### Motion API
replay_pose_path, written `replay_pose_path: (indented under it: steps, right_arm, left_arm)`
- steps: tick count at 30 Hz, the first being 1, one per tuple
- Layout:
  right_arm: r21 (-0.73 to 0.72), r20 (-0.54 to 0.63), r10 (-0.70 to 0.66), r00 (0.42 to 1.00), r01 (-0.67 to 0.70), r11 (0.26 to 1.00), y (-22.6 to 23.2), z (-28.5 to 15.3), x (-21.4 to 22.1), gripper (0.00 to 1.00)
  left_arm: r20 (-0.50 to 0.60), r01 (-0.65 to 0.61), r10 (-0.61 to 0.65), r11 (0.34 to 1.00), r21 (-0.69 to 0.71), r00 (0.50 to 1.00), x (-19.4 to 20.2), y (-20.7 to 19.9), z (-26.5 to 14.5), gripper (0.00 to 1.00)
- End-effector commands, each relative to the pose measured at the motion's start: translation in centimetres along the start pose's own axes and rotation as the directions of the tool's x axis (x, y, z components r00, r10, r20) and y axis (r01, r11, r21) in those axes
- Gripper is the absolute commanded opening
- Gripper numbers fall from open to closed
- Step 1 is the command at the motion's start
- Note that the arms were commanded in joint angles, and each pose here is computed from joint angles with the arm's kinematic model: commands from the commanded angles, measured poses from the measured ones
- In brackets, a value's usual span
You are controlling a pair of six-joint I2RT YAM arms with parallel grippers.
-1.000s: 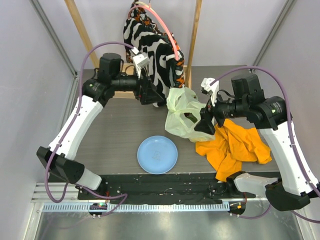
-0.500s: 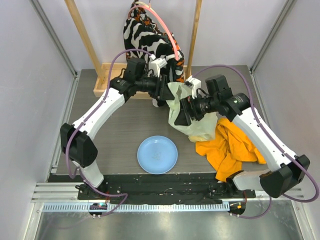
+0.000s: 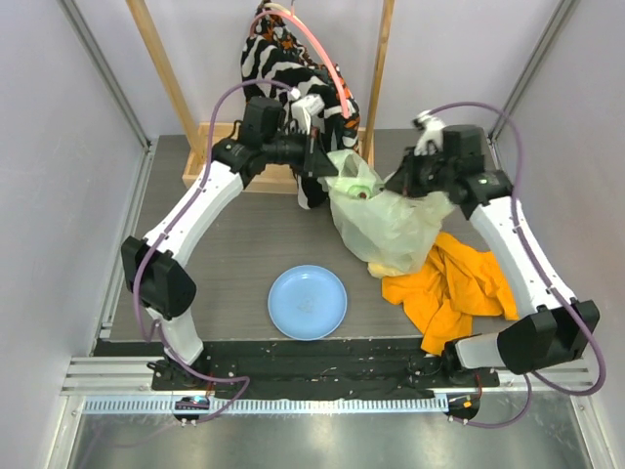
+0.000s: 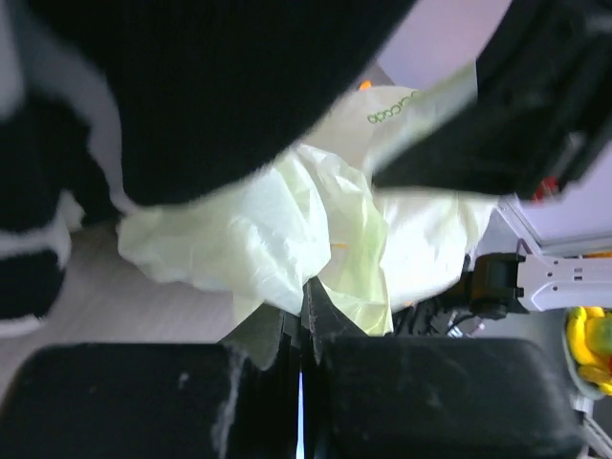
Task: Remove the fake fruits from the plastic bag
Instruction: Adjust the plastic bag at the center of the board.
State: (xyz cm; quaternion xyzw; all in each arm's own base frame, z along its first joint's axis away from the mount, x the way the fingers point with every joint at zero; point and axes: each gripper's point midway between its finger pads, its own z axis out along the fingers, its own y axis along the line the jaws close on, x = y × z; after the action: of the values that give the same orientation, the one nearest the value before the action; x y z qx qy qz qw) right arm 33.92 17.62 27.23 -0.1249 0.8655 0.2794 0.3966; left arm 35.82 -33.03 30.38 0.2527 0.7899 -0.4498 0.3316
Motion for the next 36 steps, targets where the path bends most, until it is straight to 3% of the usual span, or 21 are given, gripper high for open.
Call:
replay_pose_path:
  steps: [1, 3, 5, 10, 14, 18, 21, 22, 23, 24, 25, 26, 27, 28, 30, 31, 33, 34, 35, 36]
  right_arm:
    - [0.186, 0.249, -0.103, 0.963, 0.056, 0.981, -4.6, -6.7, -7.6, 0.01]
    - [0.259, 0.306, -0.125, 0.944, 0.044, 0.965, -7.4, -8.9, -10.0, 0.01]
    - [0.324, 0.346, -0.145, 0.927, 0.028, 0.946, -10.5, -10.0, -12.6, 0.01]
    - [0.410, 0.410, -0.182, 0.894, -0.002, 0.912, -16.2, -9.0, -18.0, 0.01]
    - [0.436, 0.524, -0.231, 0.820, -0.026, 0.900, -17.1, -11.3, -24.5, 0.01]
    - [0.438, 0.561, -0.252, 0.789, -0.024, 0.899, -16.3, -14.0, -25.6, 0.01]
    - [0.447, 0.518, -0.308, 0.798, 0.055, 0.893, -14.0, -15.8, -22.2, 0.01]
    - [0.437, 0.467, -0.266, 0.843, 0.041, 0.898, -15.1, -14.0, -18.7, 0.01]
    - [0.444, 0.434, -0.290, 0.853, 0.077, 0.893, -14.8, -13.9, -17.0, 0.01]
    - [0.468, 0.418, -0.368, 0.830, 0.151, 0.871, -12.6, -15.8, -15.5, 0.01]
    - [0.455, 0.363, -0.360, 0.859, 0.174, 0.873, -12.5, -15.2, -12.6, 0.01]
    - [0.433, 0.283, -0.333, 0.899, 0.190, 0.881, -13.2, -13.7, -8.1, 0.01]
    - [0.444, 0.257, -0.379, 0.889, 0.240, 0.863, -12.0, -14.7, -6.3, 0.01]
    - [0.413, 0.166, -0.323, 0.932, 0.231, 0.881, -12.4, -13.6, -1.8, 0.01]
    - [0.358, 0.086, -0.372, 0.924, 0.320, 0.877, -10.7, -14.0, 1.9, 0.01]
    - [0.302, 0.002, -0.325, 0.946, 0.309, 0.902, -10.1, -13.7, 5.4, 0.01]
    - [0.305, -0.068, -0.342, 0.937, 0.346, 0.887, -9.8, -14.7, 7.5, 0.20]
    - [0.321, -0.105, -0.335, 0.936, 0.350, 0.880, -9.9, -15.3, 8.3, 0.33]
    - [0.343, -0.116, -0.342, 0.932, 0.361, 0.867, -9.9, -15.9, 8.2, 0.54]
    - [0.366, -0.126, -0.356, 0.926, 0.377, 0.851, -10.0, -16.6, 7.7, 0.61]
  left_arm:
    - [0.103, -0.208, 0.201, 0.976, 0.066, 0.974, -5.1, -3.1, 0.1, 0.00]
    - [0.148, -0.319, 0.305, 0.944, 0.083, 0.941, -7.3, -5.0, 0.2, 0.00]
    - [0.142, -0.341, 0.329, 0.937, 0.071, 0.934, -7.9, -3.9, 2.0, 0.00]
    - [0.285, -0.500, 0.500, 0.862, -0.081, 0.817, -14.3, -2.6, 4.0, 0.00]
    - [0.362, -0.538, 0.576, 0.817, -0.210, 0.733, -18.0, -2.1, 3.4, 0.00]
    - [0.370, -0.584, 0.636, 0.770, -0.257, 0.677, -19.2, -3.4, 1.2, 0.00]
    - [0.353, -0.618, 0.652, 0.755, -0.220, 0.671, -18.4, -5.1, -0.3, 0.00]
    - [0.328, -0.653, 0.668, 0.738, -0.173, 0.668, -17.3, -5.6, -0.3, 0.00]
    - [0.293, -0.650, 0.658, 0.747, -0.137, 0.694, -15.6, -6.0, -0.8, 0.00]
    - [0.221, -0.626, 0.628, 0.775, -0.089, 0.746, -12.9, -5.0, -0.4, 0.00]
    - [0.181, -0.622, 0.618, 0.782, -0.042, 0.765, -10.9, -5.2, -0.7, 0.00]
    - [0.071, -0.590, 0.587, 0.807, 0.018, 0.806, -5.9, -3.9, -0.6, 0.00]
    - [0.032, -0.572, 0.572, 0.819, 0.033, 0.820, -3.8, -3.6, -1.0, 0.00]
    - [-0.003, -0.552, 0.553, 0.833, 0.041, 0.833, -1.8, -3.1, -1.4, 0.00]
    - [-0.091, -0.489, 0.493, 0.870, 0.065, 0.865, 3.6, -2.2, -2.4, 0.00]
    - [-0.116, -0.461, 0.465, 0.885, 0.064, 0.878, 5.1, -1.9, -2.8, 0.00]
    - [-0.142, -0.388, 0.397, 0.918, 0.085, 0.907, 7.7, -2.6, -3.8, 0.00]
    - [-0.145, -0.368, 0.379, 0.925, 0.096, 0.914, 8.3, -3.1, -3.9, 0.00]
    - [-0.143, -0.356, 0.369, 0.928, 0.108, 0.918, 8.6, -3.6, -3.9, 0.00]
    - [-0.149, -0.322, 0.336, 0.940, 0.109, 0.930, 9.1, -3.9, -3.9, 0.00]
